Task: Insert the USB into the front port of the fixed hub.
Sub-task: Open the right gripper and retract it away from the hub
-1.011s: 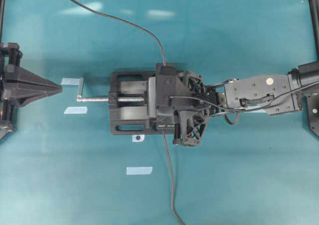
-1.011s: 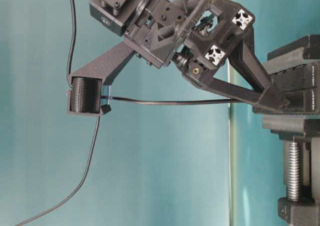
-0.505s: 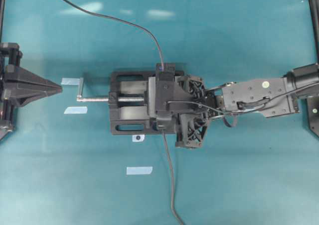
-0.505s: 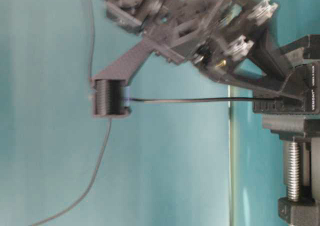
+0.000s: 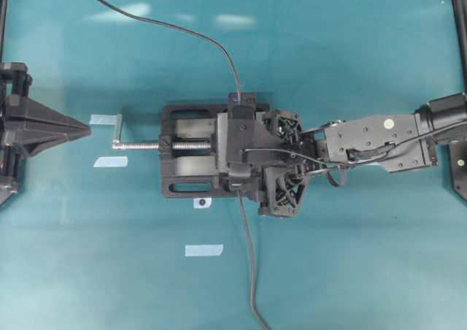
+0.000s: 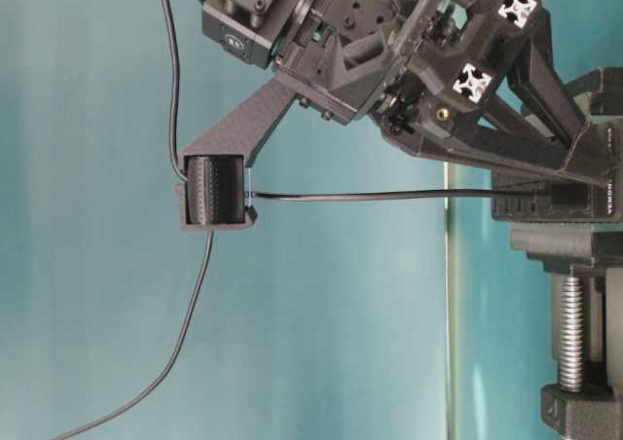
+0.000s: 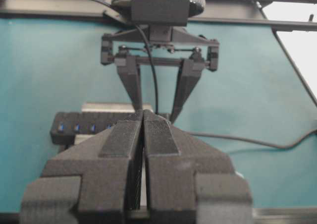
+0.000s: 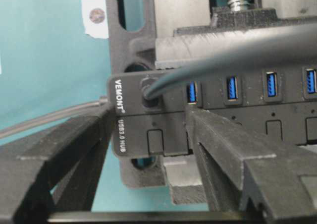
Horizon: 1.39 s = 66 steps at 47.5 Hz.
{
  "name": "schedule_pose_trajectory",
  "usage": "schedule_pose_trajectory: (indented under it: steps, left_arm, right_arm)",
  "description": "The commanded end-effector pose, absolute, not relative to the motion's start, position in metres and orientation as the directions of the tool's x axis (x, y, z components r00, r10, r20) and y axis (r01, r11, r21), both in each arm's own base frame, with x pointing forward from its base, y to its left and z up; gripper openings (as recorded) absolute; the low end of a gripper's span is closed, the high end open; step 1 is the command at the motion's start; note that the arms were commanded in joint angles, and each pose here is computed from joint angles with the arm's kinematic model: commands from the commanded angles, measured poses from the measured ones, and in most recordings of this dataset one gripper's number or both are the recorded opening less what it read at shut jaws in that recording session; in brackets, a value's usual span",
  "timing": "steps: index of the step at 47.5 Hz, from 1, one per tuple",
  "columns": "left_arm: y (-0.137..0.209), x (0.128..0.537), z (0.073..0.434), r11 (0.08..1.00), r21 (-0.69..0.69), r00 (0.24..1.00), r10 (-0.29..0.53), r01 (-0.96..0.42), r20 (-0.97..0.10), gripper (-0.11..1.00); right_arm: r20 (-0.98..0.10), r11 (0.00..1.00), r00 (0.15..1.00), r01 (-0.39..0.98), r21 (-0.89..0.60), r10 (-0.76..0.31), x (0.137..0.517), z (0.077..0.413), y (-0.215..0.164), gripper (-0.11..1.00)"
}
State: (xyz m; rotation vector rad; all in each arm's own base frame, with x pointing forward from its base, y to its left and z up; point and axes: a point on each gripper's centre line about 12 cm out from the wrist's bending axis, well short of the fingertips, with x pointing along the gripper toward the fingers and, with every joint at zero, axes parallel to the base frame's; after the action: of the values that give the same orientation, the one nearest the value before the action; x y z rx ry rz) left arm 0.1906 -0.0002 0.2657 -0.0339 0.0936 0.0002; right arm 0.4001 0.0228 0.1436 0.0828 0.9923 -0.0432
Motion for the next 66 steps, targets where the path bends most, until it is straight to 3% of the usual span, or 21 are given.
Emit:
schedule_pose_trajectory:
  steps: [1, 66]
  left_arm:
    - [0.0, 0.192, 0.271, 0.999, -0.032, 0.997, -0.002, -0.001, -0.08, 0.0]
    - [0.0, 0.186, 0.271, 0.999, -0.032, 0.998, -0.002, 0.0, -0.063, 0.0]
  right_arm:
    - [-0.803, 0.995, 0.596, 0.076, 0.062, 0.004, 0.404, 0.166, 0.023, 0.74]
    - [-0.661, 0.994, 0.75, 0.048, 0.094, 0.026, 0.343, 0.216, 0.02, 0.74]
